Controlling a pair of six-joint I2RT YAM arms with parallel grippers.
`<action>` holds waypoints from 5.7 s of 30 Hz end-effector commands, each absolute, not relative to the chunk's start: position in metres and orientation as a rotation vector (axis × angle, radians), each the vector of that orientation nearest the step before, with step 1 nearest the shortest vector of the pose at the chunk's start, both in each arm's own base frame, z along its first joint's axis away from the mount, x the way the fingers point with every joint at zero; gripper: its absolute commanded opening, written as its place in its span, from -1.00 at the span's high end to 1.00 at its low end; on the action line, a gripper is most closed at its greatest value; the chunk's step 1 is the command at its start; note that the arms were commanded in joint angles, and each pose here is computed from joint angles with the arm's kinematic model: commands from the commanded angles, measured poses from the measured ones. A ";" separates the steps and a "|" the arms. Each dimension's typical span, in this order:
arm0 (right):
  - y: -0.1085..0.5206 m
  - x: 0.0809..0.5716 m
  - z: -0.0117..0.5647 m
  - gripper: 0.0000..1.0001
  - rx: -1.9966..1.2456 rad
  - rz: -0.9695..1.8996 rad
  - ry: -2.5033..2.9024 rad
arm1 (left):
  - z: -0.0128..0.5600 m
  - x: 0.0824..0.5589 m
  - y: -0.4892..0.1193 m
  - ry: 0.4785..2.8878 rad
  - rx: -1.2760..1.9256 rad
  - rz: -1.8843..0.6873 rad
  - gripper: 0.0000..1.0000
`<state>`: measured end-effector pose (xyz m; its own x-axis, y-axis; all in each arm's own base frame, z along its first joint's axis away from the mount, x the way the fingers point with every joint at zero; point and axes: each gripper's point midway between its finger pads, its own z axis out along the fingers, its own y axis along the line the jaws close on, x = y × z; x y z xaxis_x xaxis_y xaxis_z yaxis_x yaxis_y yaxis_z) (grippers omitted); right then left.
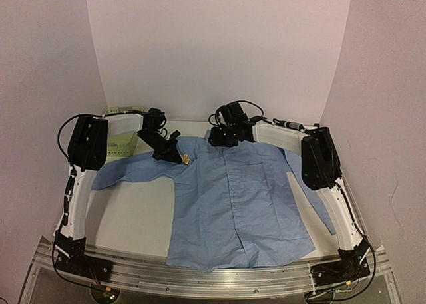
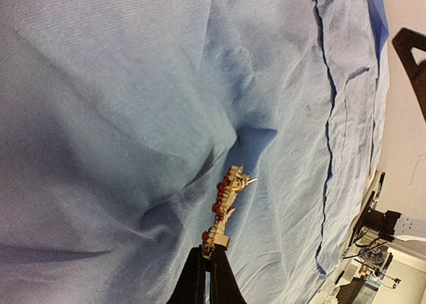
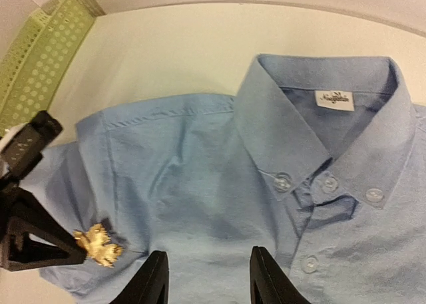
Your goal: Pin the brooch onto the clothing
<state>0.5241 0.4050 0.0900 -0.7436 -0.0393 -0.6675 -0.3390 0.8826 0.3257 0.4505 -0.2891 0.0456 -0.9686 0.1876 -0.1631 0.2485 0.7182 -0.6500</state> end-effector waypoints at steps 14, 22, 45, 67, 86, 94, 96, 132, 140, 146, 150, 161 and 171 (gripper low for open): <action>0.468 0.487 0.077 0.25 -0.052 1.053 2.474 | 0.060 0.461 -0.291 2.768 0.346 -1.168 1.00; 0.467 0.500 0.058 0.24 -0.020 0.993 2.460 | 0.053 0.458 -0.290 2.787 0.342 -1.164 1.00; 0.459 0.499 0.015 1.00 0.127 0.993 2.519 | 0.048 0.443 -0.303 2.803 0.241 -1.407 1.00; 0.465 0.499 0.043 1.00 0.175 1.173 2.460 | 0.061 0.436 -0.304 2.720 0.047 -1.829 1.00; 0.471 0.501 0.049 1.00 0.197 1.249 2.441 | 0.040 0.427 -0.307 2.761 -0.031 -1.909 1.00; 0.473 0.503 0.061 1.00 0.182 1.256 2.418 | 0.035 0.432 -0.313 2.799 0.059 -1.766 1.00; 0.473 0.504 0.065 1.00 0.177 1.253 2.408 | 0.035 0.432 -0.315 2.803 0.075 -1.752 1.00; 0.474 0.494 0.101 1.00 0.181 1.244 2.348 | 0.030 0.435 -0.336 2.809 0.261 -1.574 1.00; 0.478 0.494 0.128 0.43 -0.003 1.233 2.279 | 0.020 0.438 -0.327 2.823 0.205 -1.574 1.00; 0.458 0.492 0.127 0.32 0.001 1.186 2.298 | 0.014 0.447 -0.308 2.819 0.135 -1.555 1.00; 0.444 0.484 0.102 0.50 0.068 1.153 2.369 | 0.012 0.445 -0.308 2.823 0.125 -1.580 1.00; 0.441 0.482 0.062 0.63 0.154 1.204 2.470 | 0.011 0.443 -0.312 2.808 0.130 -1.625 1.00; 0.438 0.481 0.023 1.00 0.183 1.247 2.553 | 0.010 0.447 -0.311 2.805 0.136 -1.594 1.00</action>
<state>0.4832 0.4306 0.0465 -0.9250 0.2709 -0.2666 -0.0332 0.6411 0.7667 0.4478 -0.3128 0.0223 -0.9924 0.1219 0.0169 0.0467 0.4994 -0.8651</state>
